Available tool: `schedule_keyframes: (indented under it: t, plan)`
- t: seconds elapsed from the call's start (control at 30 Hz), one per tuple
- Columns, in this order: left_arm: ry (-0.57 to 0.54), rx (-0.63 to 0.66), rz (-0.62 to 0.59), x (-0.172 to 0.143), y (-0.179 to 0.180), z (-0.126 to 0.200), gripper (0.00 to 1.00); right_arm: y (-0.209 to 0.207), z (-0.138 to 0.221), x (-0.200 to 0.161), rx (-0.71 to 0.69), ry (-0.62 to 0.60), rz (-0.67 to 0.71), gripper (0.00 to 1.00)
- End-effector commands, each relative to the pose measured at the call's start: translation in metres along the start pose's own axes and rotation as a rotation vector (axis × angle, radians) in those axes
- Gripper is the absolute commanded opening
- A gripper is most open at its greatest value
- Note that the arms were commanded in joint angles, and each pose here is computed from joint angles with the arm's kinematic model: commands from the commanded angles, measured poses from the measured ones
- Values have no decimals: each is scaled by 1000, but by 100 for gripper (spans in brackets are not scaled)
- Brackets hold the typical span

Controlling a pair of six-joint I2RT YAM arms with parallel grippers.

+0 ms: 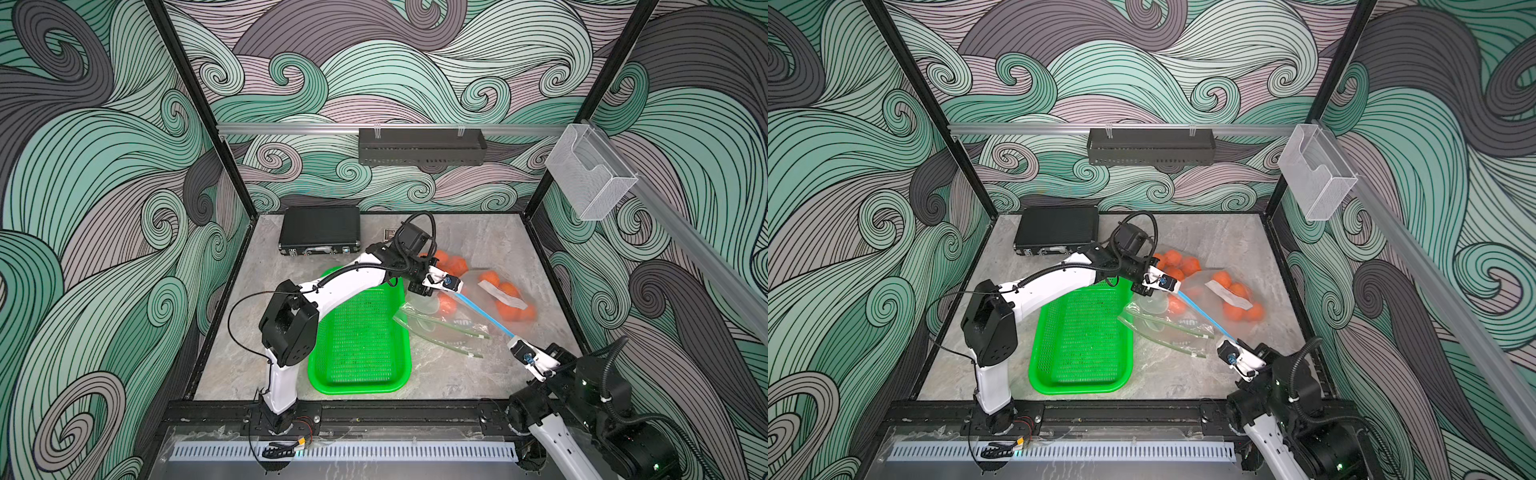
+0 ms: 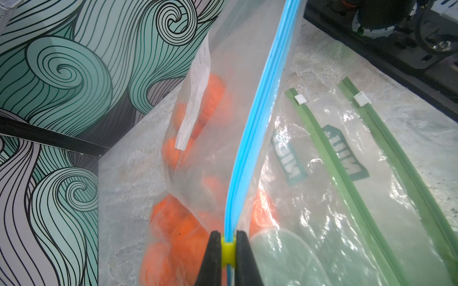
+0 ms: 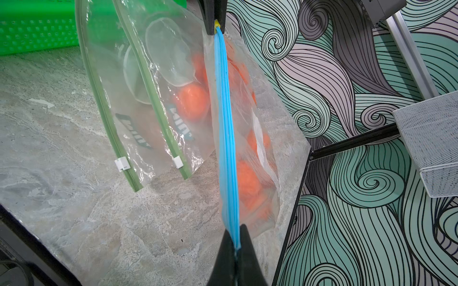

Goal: Open the zip-top bag and take out the orange
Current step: Unzip the zipper on the zipper food storage bag.

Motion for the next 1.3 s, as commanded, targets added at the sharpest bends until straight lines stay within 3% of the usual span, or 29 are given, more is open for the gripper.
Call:
schedule_keyframes:
  t: [0.0,0.07,0.1,0.2,0.27,0.37,0.47,0.73,0.97,1.13,1.27]
  plan:
    - [52,28,19,-9,7,18,3,8,0,0,53,-21,-16,0]
    - [38,31,9,-4,8,18,0,16,1,6,121,-73,-23,26]
    - [34,29,3,-2,8,17,0,18,3,11,144,-102,-34,34]
    - [21,26,-3,2,7,15,0,24,10,26,221,-195,-65,50]
    - [14,28,-8,4,7,14,0,28,19,38,288,-270,-80,54]
    - [-13,40,-7,11,10,15,0,26,31,57,344,-371,-141,56]
    - [-55,66,23,19,18,18,0,12,31,70,299,-407,-245,57]
    - [-182,226,183,53,72,43,0,-33,33,84,87,-378,-501,55]
    - [-272,382,329,78,129,67,0,-44,36,83,28,-365,-571,55]
    - [-239,513,461,80,170,84,0,-55,43,83,-33,-368,-647,56]
    - [-169,696,549,76,201,109,0,-59,47,89,-20,-379,-691,56]
Point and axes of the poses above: each gripper's point midway between its finger pads, its own z axis back along the fingers, its own y axis along the line the jaws close on, x = y × z, the point moved 5 cm from there along z, back along the fingers, and after that the axes turned 7 degrees about -z, right-handed, at the moved point
